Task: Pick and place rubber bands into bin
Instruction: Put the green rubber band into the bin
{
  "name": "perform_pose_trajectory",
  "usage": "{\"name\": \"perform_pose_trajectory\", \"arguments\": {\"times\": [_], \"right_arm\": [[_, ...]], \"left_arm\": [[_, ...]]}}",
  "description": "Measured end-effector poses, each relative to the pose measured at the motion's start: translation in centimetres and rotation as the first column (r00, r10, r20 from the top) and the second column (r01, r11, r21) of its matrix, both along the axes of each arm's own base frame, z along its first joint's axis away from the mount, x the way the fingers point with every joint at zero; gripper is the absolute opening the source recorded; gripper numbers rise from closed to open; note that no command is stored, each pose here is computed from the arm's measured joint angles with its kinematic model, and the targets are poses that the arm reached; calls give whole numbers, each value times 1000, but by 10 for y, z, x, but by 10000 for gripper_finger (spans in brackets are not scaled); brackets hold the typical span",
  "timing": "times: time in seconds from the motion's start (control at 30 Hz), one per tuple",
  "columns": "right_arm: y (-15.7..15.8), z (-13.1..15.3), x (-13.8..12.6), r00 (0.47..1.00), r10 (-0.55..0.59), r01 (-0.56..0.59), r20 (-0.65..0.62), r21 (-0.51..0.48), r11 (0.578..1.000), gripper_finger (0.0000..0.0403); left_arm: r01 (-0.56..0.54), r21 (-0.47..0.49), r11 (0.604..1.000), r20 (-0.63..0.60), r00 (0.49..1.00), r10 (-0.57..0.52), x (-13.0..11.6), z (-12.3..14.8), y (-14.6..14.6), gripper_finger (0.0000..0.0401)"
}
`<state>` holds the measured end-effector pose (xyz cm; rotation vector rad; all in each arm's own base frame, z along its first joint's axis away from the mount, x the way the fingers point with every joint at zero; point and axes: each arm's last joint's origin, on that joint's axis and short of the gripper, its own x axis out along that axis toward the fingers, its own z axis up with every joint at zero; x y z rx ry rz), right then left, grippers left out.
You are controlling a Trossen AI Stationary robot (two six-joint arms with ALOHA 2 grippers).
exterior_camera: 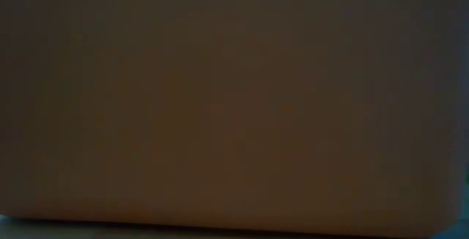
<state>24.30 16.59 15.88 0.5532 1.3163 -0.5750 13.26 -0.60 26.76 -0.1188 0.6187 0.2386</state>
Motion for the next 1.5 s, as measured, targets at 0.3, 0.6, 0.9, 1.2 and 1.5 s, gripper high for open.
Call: {"name": "perform_pose_trajectory", "arguments": {"times": [0.3, 0.6, 0.9, 1.2, 1.5], "right_arm": [[7, 51, 16, 993, 68, -58, 95, -102, 993, 2], [14, 87, 40, 929, 268, -227, 257, -177, 958, 1], [20, 106, 75, 730, 469, -392, 497, -257, 883, 1], [39, 139, 121, 743, 497, -408, 448, -286, 867, 0], [63, 95, 176, 919, 291, -272, 266, -107, 956, 0]], "left_arm": [[-1, 1, 1000, -4, 1000, 1, 1, 0, 0, 3], [0, 5, 1000, -48, 999, 0, 8, -6, -1, 3], [41, -28, 999, -119, 992, -44, 19, -15, -4, 3], [201, -27, 979, -156, 967, -203, 23, -21, -31, 2], [305, -44, 951, -135, 942, -309, 12, -21, -65, 3]]}}
